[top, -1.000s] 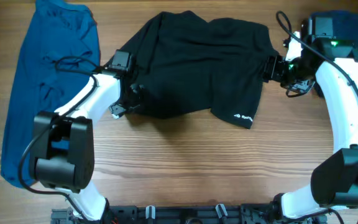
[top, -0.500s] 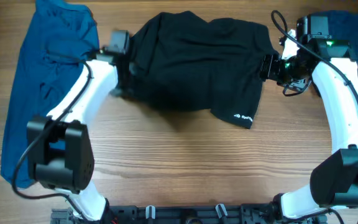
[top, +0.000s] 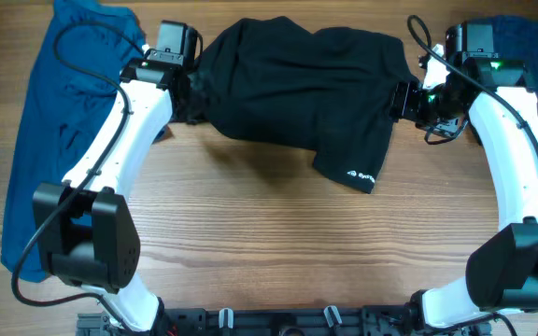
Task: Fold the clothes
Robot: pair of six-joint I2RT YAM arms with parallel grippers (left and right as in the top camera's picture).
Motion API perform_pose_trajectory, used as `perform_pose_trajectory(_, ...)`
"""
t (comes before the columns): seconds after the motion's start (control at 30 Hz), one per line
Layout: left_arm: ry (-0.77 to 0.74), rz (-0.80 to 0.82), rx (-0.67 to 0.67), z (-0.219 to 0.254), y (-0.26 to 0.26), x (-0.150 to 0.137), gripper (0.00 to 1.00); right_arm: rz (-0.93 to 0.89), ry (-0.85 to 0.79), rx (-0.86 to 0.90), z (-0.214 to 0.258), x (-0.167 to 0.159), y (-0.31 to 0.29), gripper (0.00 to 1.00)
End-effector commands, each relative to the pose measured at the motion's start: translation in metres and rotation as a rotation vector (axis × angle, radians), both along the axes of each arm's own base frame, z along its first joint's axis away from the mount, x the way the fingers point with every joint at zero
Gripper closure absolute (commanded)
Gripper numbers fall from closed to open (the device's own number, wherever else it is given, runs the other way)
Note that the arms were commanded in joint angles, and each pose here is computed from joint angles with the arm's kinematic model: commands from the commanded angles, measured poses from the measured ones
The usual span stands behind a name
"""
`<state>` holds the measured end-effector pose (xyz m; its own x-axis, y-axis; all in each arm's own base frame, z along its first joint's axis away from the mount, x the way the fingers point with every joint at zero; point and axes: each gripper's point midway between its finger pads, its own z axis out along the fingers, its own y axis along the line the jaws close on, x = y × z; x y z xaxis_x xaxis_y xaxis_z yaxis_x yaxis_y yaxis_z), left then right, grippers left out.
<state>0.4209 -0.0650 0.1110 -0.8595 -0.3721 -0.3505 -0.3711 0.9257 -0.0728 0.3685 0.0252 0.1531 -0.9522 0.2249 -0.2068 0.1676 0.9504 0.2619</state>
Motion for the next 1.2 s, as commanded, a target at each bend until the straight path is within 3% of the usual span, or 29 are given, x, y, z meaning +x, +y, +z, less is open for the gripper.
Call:
perform_pose_trajectory(0.0,0.098,0.001,0.044,-0.016,0.010,-0.020,0.25,0.020,0.003,0.017,-0.003,-0.001,0.005,0.21)
perform_pose_trajectory(0.1,0.101,0.006,0.067,-0.031,0.015,-0.023,0.39,0.020,-0.004,0.016,-0.002,0.001,0.005,0.21)
perform_pose_trajectory(0.37,0.065,-0.220,0.138,-0.090,0.013,-0.011,0.30,0.021,-0.005,0.015,-0.002,0.001,0.004,0.21)
perform_pose_trajectory(0.53,-0.018,-0.348,0.195,-0.095,0.009,0.016,0.27,0.021,-0.004,0.016,-0.002,0.001,0.004,0.21)
perform_pose_trajectory(0.67,-0.055,-0.303,0.334,-0.085,0.031,0.028,0.25,0.019,-0.009,0.012,-0.002,0.002,0.004,0.21)
perform_pose_trajectory(0.77,-0.066,-0.345,0.363,-0.083,0.032,0.032,0.27,0.017,-0.022,0.012,-0.001,0.005,0.004,0.21)
perform_pose_trajectory(0.87,-0.092,-0.342,0.363,-0.080,0.030,0.038,0.32,0.017,-0.023,0.012,-0.001,0.006,0.004,0.21)
perform_pose_trajectory(1.17,-0.170,-0.332,0.345,-0.072,0.025,0.053,0.59,0.017,-0.023,0.012,-0.001,0.006,0.004,0.21)
